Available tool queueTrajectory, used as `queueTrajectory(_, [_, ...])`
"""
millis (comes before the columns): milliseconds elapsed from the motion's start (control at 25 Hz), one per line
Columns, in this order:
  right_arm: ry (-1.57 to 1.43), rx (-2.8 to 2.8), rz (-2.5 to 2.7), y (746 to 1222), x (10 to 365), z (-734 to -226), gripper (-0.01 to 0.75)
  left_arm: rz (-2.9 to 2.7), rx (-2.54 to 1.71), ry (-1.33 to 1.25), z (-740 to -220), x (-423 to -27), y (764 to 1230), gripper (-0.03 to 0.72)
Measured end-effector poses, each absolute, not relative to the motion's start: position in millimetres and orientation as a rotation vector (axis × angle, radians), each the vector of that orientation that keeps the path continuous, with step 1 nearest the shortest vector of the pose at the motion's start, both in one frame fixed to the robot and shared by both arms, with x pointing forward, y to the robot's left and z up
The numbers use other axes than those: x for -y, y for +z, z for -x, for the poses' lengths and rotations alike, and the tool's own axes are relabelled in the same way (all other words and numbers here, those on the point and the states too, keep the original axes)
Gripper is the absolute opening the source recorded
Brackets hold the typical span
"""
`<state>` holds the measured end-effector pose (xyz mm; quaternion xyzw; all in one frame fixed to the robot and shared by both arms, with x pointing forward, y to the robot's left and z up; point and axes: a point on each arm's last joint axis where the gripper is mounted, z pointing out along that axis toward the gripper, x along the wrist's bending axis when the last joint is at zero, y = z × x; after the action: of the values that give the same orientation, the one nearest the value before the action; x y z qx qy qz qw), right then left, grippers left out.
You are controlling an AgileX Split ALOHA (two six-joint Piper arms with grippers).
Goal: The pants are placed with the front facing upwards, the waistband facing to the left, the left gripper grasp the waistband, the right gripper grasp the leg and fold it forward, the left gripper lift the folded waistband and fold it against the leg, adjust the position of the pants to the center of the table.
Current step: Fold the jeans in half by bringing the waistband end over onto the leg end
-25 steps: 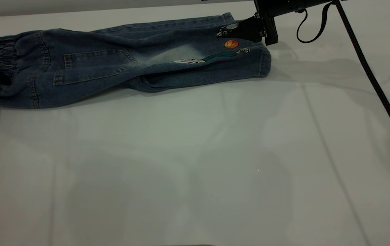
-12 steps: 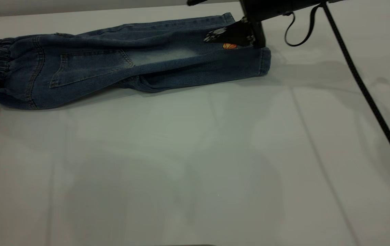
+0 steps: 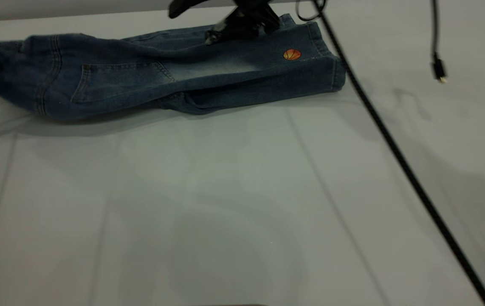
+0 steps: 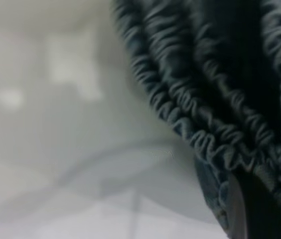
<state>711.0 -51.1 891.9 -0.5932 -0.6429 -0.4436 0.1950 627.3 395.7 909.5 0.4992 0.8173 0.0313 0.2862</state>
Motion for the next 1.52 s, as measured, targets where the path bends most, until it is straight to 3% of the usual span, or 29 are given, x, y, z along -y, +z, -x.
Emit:
queueTrajectory(440, [-1.116,1.83,1.682,828.8,22.5,-711.2,0.46,-1.528,-1.895,0.21,-623.5,-329.5,992.3,0.066])
queueTrajectory(720, [-1.031,1.934,1.56,827.9,8.6,-698.5,0.451,-1.612,-1.702,0.292,-618.6,-277.7,1024.7,0.066])
queueTrajectory(880, [-1.039,2.027,1.518,848.7,30.4,-714.0,0.451,-1.621,-1.651,0.322,-615.3,-267.8,1035.8,0.066])
queueTrajectory(1040, [-1.079,2.096,1.583,881.9,75.9,-740.4,0.451,-1.622,-1.633,0.34,-613.8,-267.3,1040.6,0.066])
queueTrajectory(1200, [-1.01,2.164,1.667,881.9,111.8,-752.0,0.451,-1.642,-1.581,0.354,-610.4,-255.0,1048.2,0.066])
queueTrajectory(1520, [-0.826,2.217,1.663,843.0,102.0,-741.7,0.451,-1.701,-1.396,0.393,-610.8,-201.8,1064.5,0.066])
